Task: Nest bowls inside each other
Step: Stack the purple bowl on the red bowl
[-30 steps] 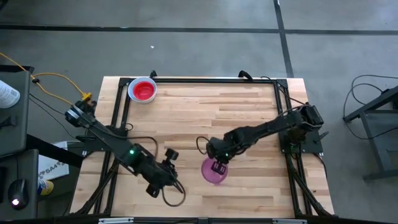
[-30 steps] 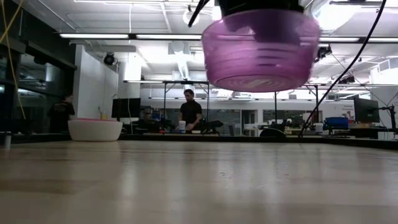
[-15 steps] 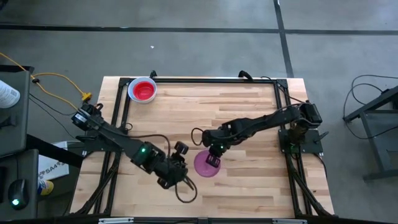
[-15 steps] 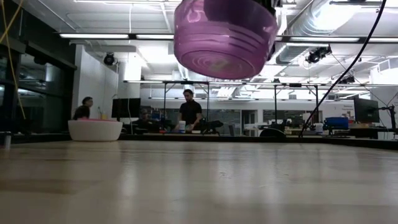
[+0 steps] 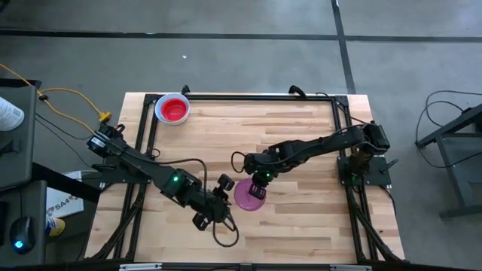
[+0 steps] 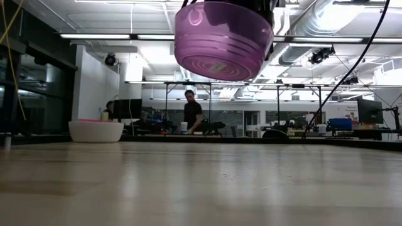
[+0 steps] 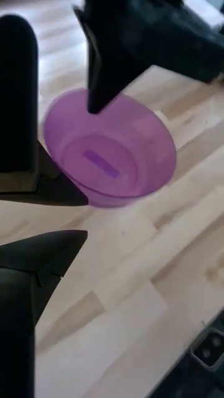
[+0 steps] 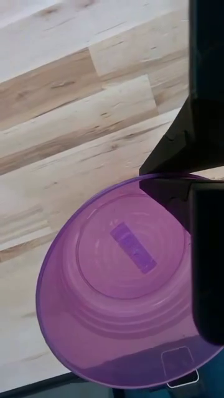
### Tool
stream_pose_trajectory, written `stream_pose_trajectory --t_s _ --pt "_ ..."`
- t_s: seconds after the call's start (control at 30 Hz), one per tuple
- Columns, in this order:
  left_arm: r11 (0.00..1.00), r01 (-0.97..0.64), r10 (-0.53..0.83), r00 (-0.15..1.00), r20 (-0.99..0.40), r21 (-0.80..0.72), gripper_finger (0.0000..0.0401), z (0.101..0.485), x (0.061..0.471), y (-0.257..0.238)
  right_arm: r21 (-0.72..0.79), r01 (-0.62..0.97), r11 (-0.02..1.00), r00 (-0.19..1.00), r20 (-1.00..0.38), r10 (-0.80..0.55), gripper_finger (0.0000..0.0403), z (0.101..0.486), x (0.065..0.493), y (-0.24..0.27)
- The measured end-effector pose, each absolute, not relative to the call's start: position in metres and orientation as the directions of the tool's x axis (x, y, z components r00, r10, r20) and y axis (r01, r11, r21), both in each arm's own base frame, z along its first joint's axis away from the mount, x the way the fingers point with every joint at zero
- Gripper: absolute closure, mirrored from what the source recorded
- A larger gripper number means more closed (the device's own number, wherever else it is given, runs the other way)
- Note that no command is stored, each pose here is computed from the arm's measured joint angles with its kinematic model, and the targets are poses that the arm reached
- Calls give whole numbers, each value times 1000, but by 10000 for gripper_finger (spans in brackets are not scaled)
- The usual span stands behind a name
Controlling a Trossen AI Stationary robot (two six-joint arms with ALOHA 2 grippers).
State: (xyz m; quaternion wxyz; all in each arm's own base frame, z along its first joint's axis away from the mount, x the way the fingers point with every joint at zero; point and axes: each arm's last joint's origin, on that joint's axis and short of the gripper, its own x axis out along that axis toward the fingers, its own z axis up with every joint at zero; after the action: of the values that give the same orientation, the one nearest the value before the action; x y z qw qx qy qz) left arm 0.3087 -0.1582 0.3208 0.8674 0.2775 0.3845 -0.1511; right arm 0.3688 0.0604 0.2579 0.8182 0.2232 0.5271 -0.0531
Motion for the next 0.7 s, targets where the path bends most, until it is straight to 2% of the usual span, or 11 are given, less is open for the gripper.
stream_pose_trajectory --t_s 0.1,0.7 --pt "802 494 -79 646 -759 337 329 317 314 -156 312 319 895 441 -885 151 400 258 369 60" --pt "812 480 -46 619 -784 332 329 315 316 -143 373 314 873 451 -868 209 400 260 377 47"
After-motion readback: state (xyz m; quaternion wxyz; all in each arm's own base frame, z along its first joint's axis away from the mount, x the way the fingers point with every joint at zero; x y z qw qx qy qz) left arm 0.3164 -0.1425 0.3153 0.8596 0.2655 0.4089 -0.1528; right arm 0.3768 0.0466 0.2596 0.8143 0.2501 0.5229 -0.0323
